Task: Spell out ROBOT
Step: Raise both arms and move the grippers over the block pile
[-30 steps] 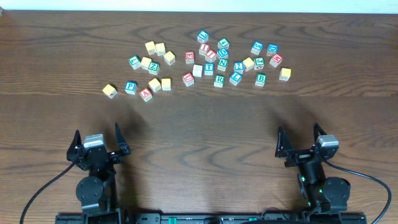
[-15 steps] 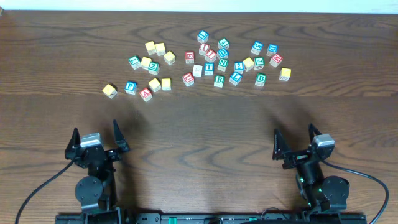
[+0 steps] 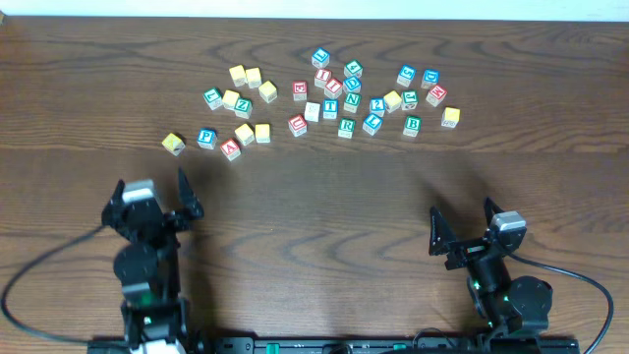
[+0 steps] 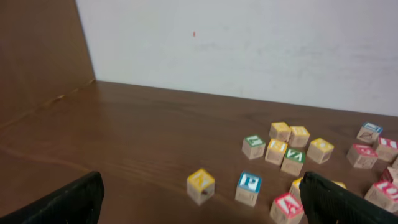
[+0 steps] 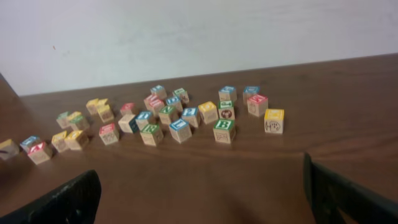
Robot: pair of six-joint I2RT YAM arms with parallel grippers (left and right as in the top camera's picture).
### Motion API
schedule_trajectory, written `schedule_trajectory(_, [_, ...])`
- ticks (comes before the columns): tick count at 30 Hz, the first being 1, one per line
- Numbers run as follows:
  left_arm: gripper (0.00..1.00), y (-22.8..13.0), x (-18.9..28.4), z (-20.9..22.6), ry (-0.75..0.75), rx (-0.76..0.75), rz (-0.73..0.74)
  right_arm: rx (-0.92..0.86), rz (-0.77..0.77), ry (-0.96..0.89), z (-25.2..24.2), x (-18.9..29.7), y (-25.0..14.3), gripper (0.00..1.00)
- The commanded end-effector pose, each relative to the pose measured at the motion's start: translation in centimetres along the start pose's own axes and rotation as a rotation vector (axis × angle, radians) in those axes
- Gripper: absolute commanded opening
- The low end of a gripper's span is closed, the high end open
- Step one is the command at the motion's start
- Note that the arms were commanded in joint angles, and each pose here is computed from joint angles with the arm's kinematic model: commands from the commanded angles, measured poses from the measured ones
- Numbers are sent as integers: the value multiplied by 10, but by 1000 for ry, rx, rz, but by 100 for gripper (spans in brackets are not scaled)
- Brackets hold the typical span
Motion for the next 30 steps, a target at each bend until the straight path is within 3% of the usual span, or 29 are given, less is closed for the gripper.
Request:
schedule_trajectory(1, [99, 37, -17, -20, -74, 12, -25, 9, 4, 12, 2, 4, 10, 99])
schedule_trajectory(7, [99, 63, -45, -45, -182, 16, 16, 1, 37, 13, 2, 5, 22, 99])
schedule_trajectory(20, [99, 92, -58, -54, -173, 26, 66, -46, 228, 17, -6, -28, 59, 99])
schedule_trajectory(30, [99, 115, -73, -65, -178, 32, 173, 45, 385, 54, -15, -64, 100, 99])
Point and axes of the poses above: each gripper's point midway between its finger pads, its own x axis back along the fingers, its own z axis along the line the jaws close on, y = z × x, the point moved 3 cm from there along x, back along the fingers, and after that the axes turned 12 degrees about x, right-handed, at the moved point
